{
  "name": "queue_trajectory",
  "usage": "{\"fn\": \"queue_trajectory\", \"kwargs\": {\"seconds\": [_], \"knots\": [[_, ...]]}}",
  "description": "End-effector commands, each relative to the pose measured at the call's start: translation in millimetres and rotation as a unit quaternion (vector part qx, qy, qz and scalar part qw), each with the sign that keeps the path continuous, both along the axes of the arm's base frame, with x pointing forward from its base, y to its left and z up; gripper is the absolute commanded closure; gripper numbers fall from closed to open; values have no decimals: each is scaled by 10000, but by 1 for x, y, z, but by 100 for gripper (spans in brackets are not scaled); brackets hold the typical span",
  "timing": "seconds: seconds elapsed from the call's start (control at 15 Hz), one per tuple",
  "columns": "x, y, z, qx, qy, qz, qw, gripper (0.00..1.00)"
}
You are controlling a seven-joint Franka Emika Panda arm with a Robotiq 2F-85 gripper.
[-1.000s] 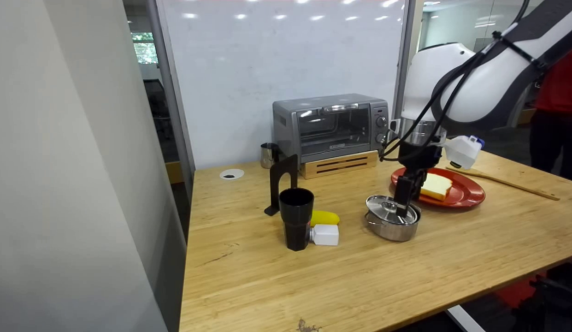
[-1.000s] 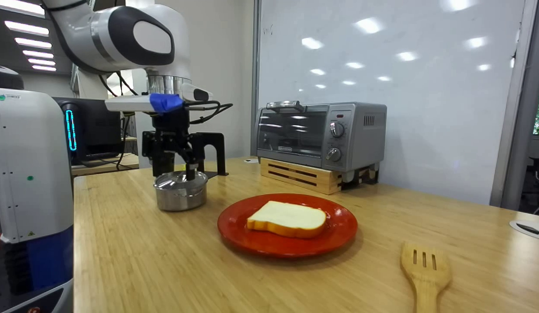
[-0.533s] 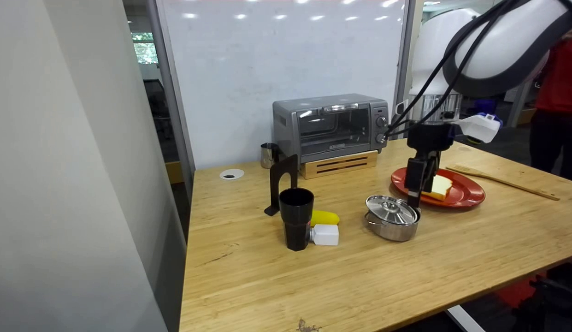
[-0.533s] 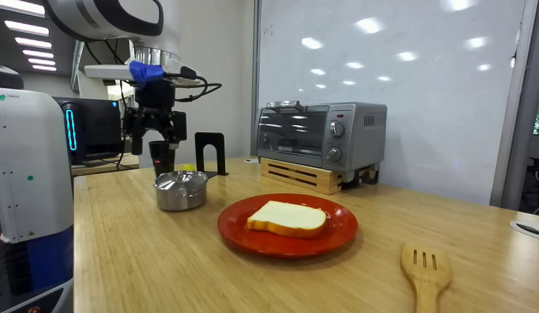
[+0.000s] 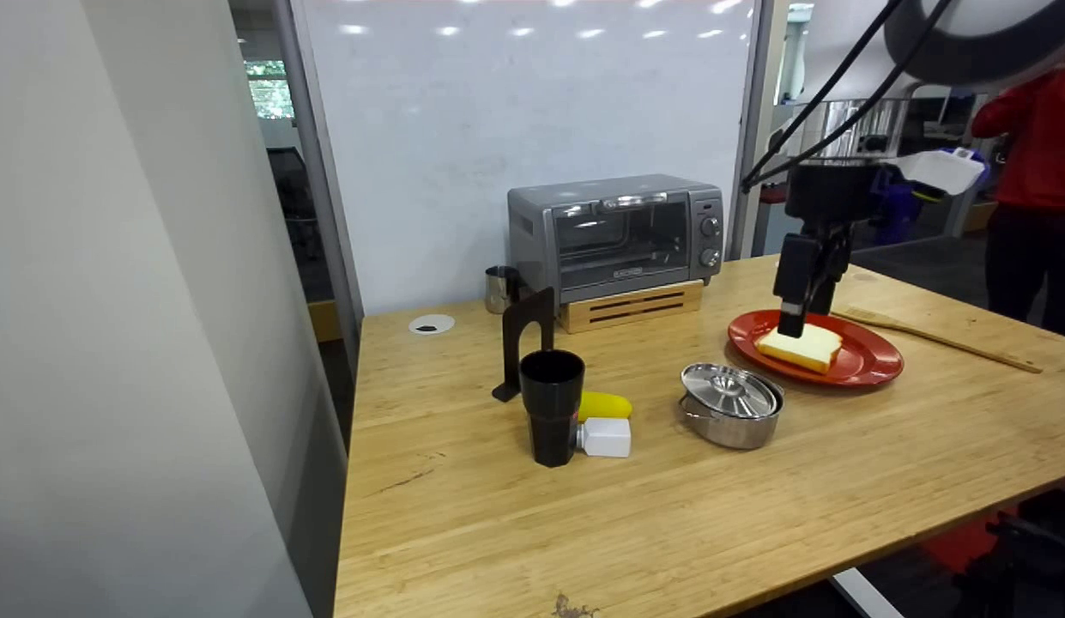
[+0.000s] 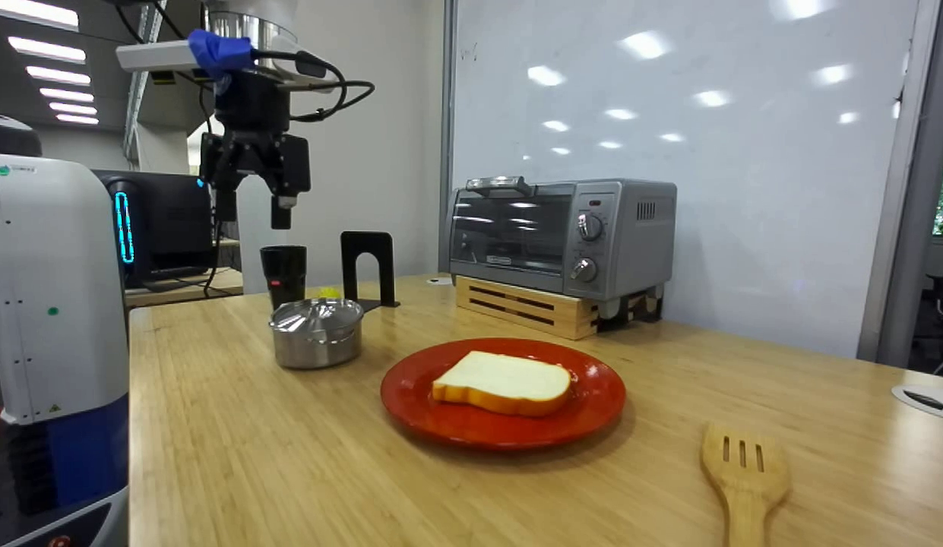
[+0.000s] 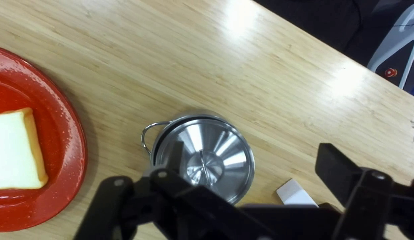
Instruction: Close the toaster oven
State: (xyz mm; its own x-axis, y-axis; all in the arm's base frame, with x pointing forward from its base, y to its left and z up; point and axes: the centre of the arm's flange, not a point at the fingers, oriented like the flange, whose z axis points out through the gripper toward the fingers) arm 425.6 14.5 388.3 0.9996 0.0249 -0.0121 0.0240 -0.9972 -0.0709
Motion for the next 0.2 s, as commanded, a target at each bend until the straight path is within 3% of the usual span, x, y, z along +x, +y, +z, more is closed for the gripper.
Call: {"fn": "queue_trajectory", "kwargs": {"seconds": [0.0, 0.13], "knots": [[-17, -8, 17, -149, -115, -292, 9994, 0], [-5, -3, 14, -60, -143, -203, 9997, 0]]}}
